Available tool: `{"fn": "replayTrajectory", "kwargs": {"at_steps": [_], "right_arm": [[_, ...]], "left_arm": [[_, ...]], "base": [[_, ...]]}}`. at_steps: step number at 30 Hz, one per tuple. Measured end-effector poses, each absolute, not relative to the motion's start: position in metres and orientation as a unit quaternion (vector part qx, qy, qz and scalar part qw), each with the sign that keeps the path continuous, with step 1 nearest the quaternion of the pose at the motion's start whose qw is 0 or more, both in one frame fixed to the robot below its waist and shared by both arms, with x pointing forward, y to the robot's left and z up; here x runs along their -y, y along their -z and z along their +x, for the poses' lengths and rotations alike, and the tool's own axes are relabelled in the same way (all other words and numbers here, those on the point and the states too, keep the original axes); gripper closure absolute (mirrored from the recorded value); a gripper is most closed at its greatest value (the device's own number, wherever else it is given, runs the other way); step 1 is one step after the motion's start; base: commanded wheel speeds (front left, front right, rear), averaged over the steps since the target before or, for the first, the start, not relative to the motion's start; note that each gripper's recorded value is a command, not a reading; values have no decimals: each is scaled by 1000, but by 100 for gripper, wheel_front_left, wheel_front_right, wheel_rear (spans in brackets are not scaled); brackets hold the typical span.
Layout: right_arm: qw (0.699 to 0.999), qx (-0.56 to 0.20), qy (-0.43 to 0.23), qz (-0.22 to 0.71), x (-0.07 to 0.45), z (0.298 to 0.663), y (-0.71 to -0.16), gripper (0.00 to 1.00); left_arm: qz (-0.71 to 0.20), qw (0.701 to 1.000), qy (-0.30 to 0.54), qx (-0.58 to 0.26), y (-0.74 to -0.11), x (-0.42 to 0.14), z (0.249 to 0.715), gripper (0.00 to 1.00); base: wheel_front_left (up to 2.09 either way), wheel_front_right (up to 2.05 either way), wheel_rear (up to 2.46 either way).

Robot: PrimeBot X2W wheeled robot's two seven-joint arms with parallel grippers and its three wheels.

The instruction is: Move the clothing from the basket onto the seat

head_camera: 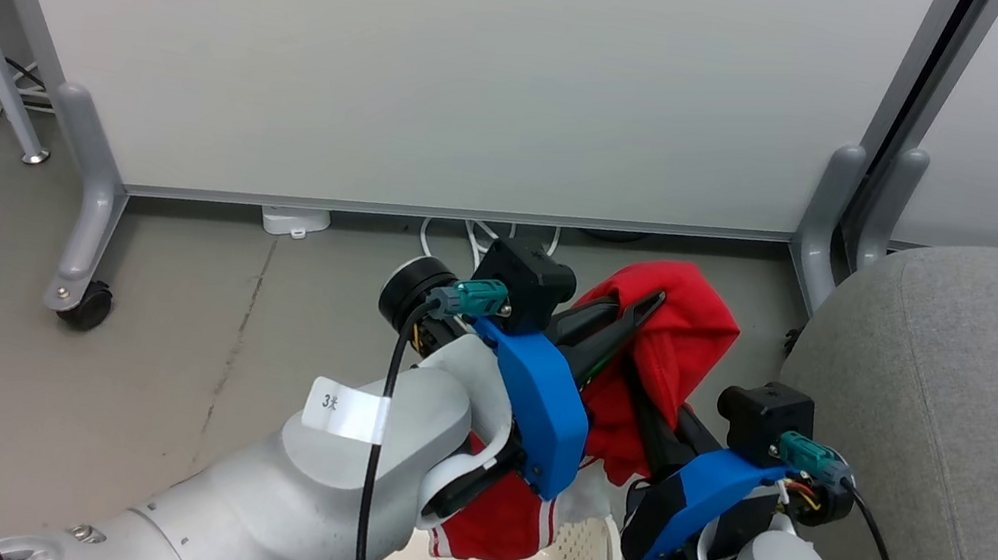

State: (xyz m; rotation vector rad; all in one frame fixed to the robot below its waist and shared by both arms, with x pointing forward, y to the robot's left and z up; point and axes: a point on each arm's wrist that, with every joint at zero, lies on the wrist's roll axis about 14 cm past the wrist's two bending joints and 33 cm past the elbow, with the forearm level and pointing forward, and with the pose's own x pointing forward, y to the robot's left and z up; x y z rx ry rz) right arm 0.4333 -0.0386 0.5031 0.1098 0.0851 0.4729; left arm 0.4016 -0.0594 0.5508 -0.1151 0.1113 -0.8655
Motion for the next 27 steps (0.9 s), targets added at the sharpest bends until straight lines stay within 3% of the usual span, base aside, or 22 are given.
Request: {"fn": "replayTrajectory", "kwargs": {"at_steps": [14,15,16,17,27], "right_arm": [[971,-39,-227,60,44,430,-504,100],[971,-38,-227,59,44,430,-504,100],[971,-38,-226,59,44,429,-505,100],[972,-38,-226,60,45,429,-505,100],[972,-39,-222,63,47,430,-503,100]], "left_arm": [[-60,904,421,-55,-550,62,397,100],[-60,904,421,-55,-550,62,397,71],[-60,903,421,-55,-551,63,396,25],[-61,903,421,-56,-550,63,396,0],[-62,905,418,-55,-549,62,396,0]], "base": [[0,0,0],[0,0,0],[0,0,0],[0,0,0],[0,0,0]]}}
